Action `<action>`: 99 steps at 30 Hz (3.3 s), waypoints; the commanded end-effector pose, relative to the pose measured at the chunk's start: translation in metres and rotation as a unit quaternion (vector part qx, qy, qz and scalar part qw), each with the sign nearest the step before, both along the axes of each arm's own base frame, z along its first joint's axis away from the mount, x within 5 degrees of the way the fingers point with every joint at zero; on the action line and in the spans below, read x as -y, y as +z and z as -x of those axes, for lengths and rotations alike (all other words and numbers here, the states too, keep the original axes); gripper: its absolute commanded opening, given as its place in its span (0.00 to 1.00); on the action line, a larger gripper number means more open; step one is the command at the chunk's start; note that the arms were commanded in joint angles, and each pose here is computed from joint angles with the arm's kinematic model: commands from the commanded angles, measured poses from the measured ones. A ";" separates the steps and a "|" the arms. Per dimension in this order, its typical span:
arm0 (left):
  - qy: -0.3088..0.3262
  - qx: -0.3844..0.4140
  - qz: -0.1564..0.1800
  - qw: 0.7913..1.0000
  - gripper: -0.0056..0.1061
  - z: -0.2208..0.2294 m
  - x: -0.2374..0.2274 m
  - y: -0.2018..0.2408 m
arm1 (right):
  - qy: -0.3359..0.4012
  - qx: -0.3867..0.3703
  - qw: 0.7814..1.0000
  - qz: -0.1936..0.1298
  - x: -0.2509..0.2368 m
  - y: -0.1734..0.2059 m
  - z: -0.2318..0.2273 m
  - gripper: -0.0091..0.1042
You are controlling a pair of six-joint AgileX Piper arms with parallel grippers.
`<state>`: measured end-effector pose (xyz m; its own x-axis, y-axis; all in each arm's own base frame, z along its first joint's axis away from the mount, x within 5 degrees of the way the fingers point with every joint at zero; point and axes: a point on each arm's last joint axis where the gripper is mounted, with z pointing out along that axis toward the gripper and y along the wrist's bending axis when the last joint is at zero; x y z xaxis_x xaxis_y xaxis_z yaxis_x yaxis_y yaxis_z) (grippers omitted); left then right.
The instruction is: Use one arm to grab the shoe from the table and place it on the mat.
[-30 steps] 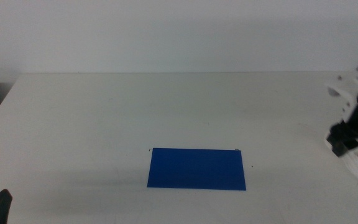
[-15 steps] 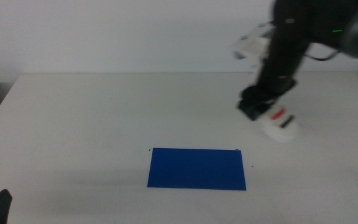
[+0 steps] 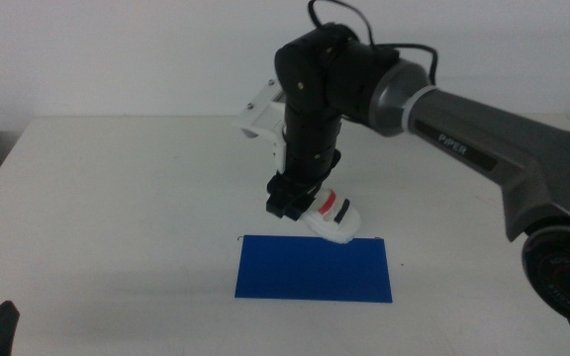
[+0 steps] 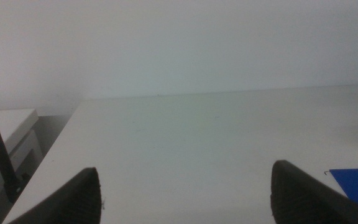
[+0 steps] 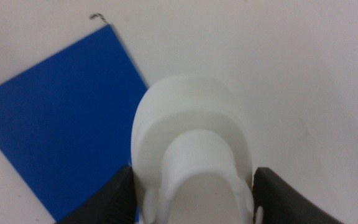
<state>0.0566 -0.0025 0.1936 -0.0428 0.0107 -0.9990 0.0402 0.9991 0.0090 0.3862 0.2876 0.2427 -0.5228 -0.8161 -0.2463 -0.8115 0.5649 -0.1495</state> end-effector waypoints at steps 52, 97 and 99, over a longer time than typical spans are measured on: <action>0.000 0.043 0.009 0.999 0.89 0.001 0.000 0.006 | -0.900 -0.078 0.336 -0.268 0.014 0.030 -0.001 0.05; 0.000 0.043 0.009 0.999 0.89 0.001 0.000 0.006 | -0.931 -0.115 0.310 -0.157 0.025 -0.021 0.019 0.05; 0.000 0.043 0.009 0.999 0.89 0.001 0.000 0.006 | -0.931 -0.115 0.310 -0.155 0.025 -0.022 0.019 0.05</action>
<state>0.0566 -0.0025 0.1936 -0.0428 0.0107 -0.9990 0.0402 0.9991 0.0090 0.3727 0.2737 0.1841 -0.0561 0.9965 0.0618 0.9960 0.0515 0.0733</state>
